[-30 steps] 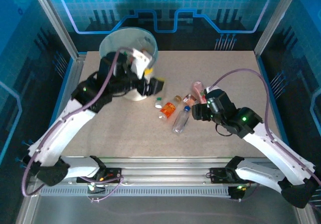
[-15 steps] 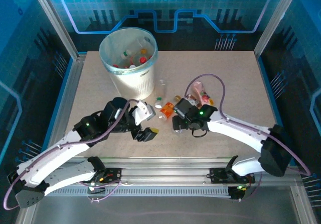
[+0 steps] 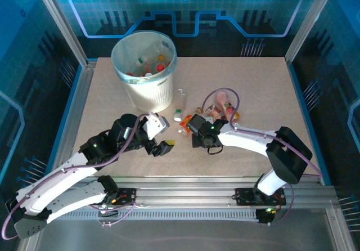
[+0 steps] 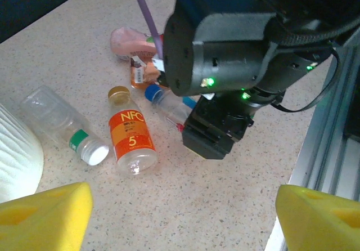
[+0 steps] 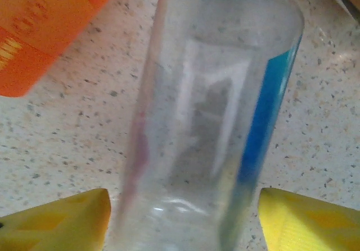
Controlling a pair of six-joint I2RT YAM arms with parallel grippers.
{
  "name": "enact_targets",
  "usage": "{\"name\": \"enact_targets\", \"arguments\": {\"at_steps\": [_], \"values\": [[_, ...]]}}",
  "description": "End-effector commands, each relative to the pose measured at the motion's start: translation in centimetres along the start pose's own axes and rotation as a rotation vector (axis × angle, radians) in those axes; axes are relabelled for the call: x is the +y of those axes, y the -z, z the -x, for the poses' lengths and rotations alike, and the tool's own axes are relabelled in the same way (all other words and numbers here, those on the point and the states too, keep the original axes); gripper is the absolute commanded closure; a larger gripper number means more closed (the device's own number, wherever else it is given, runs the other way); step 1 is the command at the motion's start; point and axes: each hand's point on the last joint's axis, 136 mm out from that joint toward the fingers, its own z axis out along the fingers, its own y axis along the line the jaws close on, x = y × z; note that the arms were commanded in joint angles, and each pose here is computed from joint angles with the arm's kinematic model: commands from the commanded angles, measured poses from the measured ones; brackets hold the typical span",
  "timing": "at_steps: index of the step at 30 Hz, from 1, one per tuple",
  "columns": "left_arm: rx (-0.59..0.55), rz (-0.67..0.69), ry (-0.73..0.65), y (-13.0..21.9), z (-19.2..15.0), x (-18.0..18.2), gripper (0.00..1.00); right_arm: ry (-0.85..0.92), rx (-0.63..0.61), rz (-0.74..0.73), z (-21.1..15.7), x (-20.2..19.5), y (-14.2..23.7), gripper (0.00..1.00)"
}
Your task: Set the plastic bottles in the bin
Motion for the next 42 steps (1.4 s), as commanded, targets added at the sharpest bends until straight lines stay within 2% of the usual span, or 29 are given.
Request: {"name": "enact_targets", "arguments": {"at_steps": [1, 9, 16, 23, 27, 29, 35, 42], "values": [[-0.051, 0.028, 0.003, 0.6, 1.1, 0.4, 0.14, -0.037, -0.015, 0.002, -0.6, -0.8, 0.4, 0.34], [-0.081, 0.043, 0.034, 0.9, 2.1, 0.7, 0.14, -0.058, -0.061, 0.063, -1.6, -2.4, 2.8, 0.4], [-0.093, 0.088, 0.139, 1.5, 4.1, 1.6, 0.14, 0.01, -0.148, 0.152, -1.7, -2.8, 6.1, 0.41], [-0.053, 0.144, 0.201, 1.1, 4.4, 2.8, 0.14, 0.009, -0.143, 0.117, -1.7, -3.4, 6.0, 0.18], [-0.041, 0.144, 0.216, 0.9, 4.2, 2.8, 0.14, 0.067, -0.115, 0.04, -1.0, -2.8, 4.5, 0.16], [-0.026, 0.15, 0.226, 0.8, 3.9, 2.9, 0.14, 0.106, -0.107, 0.031, -0.5, -2.0, 3.6, 0.24], [-0.001, 0.147, 0.247, 0.7, 3.3, 2.8, 0.14, 0.11, -0.078, 0.026, -0.5, -0.7, 0.7, 0.35], [-0.009, 0.155, 0.225, 1.1, 3.5, 3.0, 0.14, 0.128, -0.066, 0.025, -0.6, -0.5, 1.0, 0.47]]}}
